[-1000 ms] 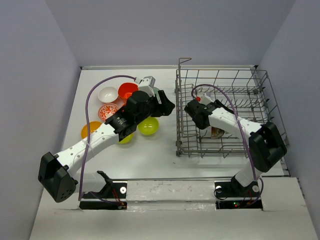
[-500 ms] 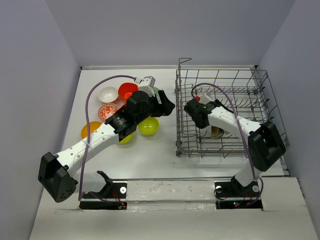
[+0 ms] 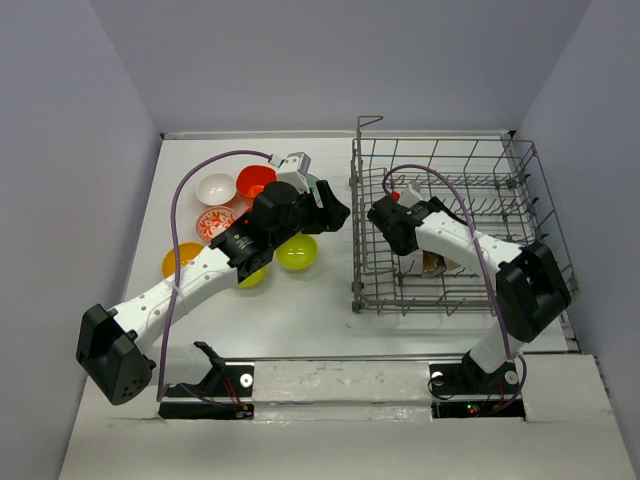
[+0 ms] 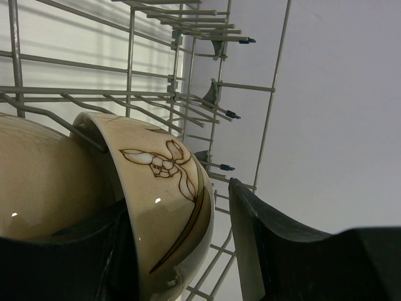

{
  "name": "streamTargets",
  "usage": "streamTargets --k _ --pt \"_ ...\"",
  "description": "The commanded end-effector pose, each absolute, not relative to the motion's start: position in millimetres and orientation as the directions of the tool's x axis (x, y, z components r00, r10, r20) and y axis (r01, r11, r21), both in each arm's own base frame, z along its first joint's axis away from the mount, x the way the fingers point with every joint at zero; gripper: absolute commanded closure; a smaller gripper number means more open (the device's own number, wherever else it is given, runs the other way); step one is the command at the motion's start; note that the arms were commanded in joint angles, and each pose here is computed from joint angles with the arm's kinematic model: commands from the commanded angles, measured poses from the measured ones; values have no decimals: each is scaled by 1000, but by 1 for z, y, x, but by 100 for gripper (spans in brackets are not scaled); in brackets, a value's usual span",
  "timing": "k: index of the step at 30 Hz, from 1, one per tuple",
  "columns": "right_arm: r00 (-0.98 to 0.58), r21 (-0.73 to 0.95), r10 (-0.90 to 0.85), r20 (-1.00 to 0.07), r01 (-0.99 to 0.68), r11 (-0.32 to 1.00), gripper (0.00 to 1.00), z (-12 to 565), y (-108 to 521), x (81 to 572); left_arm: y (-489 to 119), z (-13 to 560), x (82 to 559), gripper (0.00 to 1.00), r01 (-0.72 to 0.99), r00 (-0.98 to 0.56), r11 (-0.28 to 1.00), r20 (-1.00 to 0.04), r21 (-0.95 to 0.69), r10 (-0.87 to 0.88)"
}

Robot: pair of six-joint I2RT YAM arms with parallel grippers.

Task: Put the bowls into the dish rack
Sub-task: Insert the bowl into the dish rack.

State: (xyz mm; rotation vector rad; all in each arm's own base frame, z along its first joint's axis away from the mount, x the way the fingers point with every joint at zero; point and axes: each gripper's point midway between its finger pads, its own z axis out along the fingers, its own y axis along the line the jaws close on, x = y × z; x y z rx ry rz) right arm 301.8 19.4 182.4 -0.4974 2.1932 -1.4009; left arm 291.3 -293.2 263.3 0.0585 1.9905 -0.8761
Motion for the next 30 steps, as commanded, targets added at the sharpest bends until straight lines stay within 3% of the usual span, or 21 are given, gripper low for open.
streamTargets --k 1,30 --pt "-808 -909 -542 -229 -21 416 45 195 22 303 -294 269 292 22 396 -548 733 -783 -554 -295" --pt "-799 -891 -538 -270 -3 453 44 206 17 289 -295 266 292 22 395 -551 734 -781 -553 -292"
